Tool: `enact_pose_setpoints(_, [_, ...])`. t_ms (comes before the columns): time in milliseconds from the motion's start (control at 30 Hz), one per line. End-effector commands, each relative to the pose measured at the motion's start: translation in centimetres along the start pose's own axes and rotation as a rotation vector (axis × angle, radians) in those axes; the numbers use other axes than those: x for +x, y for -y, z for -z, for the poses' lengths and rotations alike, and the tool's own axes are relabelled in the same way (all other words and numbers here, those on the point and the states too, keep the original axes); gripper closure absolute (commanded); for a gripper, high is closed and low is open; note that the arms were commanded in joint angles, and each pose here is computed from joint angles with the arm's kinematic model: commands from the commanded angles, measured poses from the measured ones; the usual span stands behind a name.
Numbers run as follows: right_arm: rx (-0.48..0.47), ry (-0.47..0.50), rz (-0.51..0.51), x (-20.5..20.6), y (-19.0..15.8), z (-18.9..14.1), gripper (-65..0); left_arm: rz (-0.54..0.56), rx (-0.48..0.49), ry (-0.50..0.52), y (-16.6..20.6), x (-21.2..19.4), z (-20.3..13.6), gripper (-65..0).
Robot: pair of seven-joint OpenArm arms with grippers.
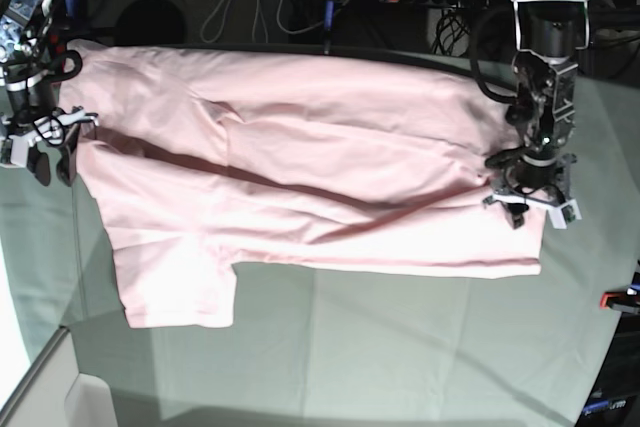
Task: Layout the t-shirt on the table in an organized manner, then fold the t-shirt properly
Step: 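Release and regrasp the folded edge with the left gripper, then move the right gripper along the shirt edge and grasp the hem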
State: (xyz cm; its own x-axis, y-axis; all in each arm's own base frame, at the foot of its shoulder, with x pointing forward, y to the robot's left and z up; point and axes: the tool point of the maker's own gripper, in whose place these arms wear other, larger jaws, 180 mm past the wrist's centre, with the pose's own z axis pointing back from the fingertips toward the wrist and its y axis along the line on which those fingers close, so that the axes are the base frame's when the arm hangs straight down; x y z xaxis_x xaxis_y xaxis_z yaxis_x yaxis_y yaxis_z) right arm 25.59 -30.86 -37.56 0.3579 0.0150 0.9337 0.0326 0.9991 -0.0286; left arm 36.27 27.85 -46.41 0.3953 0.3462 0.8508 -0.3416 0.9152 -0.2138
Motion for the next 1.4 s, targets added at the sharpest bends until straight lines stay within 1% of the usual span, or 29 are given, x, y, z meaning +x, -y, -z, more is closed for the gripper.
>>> enact_pose_setpoints(0, [-0.005, 0.06, -0.008, 1.8, 0.5, -0.1, -26.3, -0.001, -0.005, 0.045, -0.1, 1.9, 0.4, -17.9])
enact_pose_setpoints(33, [-0.005, 0.06, -0.008, 1.8, 0.5, -0.1, -26.3, -0.001, -0.005, 0.045, -0.1, 1.9, 0.4, -12.6])
enact_pose_setpoints(133, [-0.005, 0.058, -0.008, 1.7, 0.5, -0.1, -26.1, 0.0, -0.004, 0.044, -0.2, 1.9, 0.4, -0.4])
enact_pose_setpoints(233, [-0.004, 0.046, -0.009, 1.3, 0.5, -0.4, -26.1, 0.006, -0.005, 0.043, -0.3, 1.5, -0.1, -0.5])
enact_pose_setpoints(467, [-0.004, 0.049, -0.01, 1.4, 0.5, -0.4, -26.1, 0.041, -0.079, 0.161, 1.6, 4.7, -3.0, -0.3])
enact_pose_setpoints(600, [-0.004, 0.05, -0.009, 1.4, 0.5, -0.3, -26.1, 0.051, -0.088, 0.16, 1.6, 4.2, -4.1, -0.3])
enact_pose_setpoints(667, [-0.003, 0.05, -0.009, 1.4, 0.5, -0.3, -26.1, 0.054, -0.078, 0.142, 1.0, 3.3, -4.5, -0.4])
enact_pose_setpoints(767, [-0.003, 0.05, -0.009, 1.4, 0.5, -0.3, -26.2, 0.027, -0.011, 0.149, -2.0, 3.3, -5.2, -0.4])
enact_pose_setpoints(833, [-0.003, 0.05, -0.009, 1.4, 0.5, -0.3, -26.2, 0.014, 0.02, 0.155, -3.3, 3.4, -5.5, -0.4])
enact_pose_setpoints(933, [0.0, 0.05, -0.008, 1.4, 0.4, -0.2, -26.2, 0.015, 0.03, 0.148, -3.8, 3.1, -5.6, -0.5])
enact_pose_setpoints(1133, [0.002, 0.054, -0.004, 1.5, 0.2, -0.1, -26.3, 0.011, 0.024, 0.158, -3.4, 3.5, -5.4, -0.6])
enact_pose_setpoints(1167, [0.003, 0.054, 0.003, 1.4, 0.0, -0.1, -26.3, 0.01, 0.023, 0.16, -3.4, 3.7, -5.4, -1.1])
enact_pose_setpoints(1233, [0.003, 0.054, 0.006, 1.3, -0.1, -0.1, -26.3, 0.009, 0.021, 0.163, -3.3, 3.7, -5.4, -5.3])
enact_pose_setpoints(1367, [0.003, 0.054, 0.006, 1.3, -0.1, -0.1, -26.3, 0.012, 0.028, 0.153, -3.6, 3.2, -5.7, -21.6])
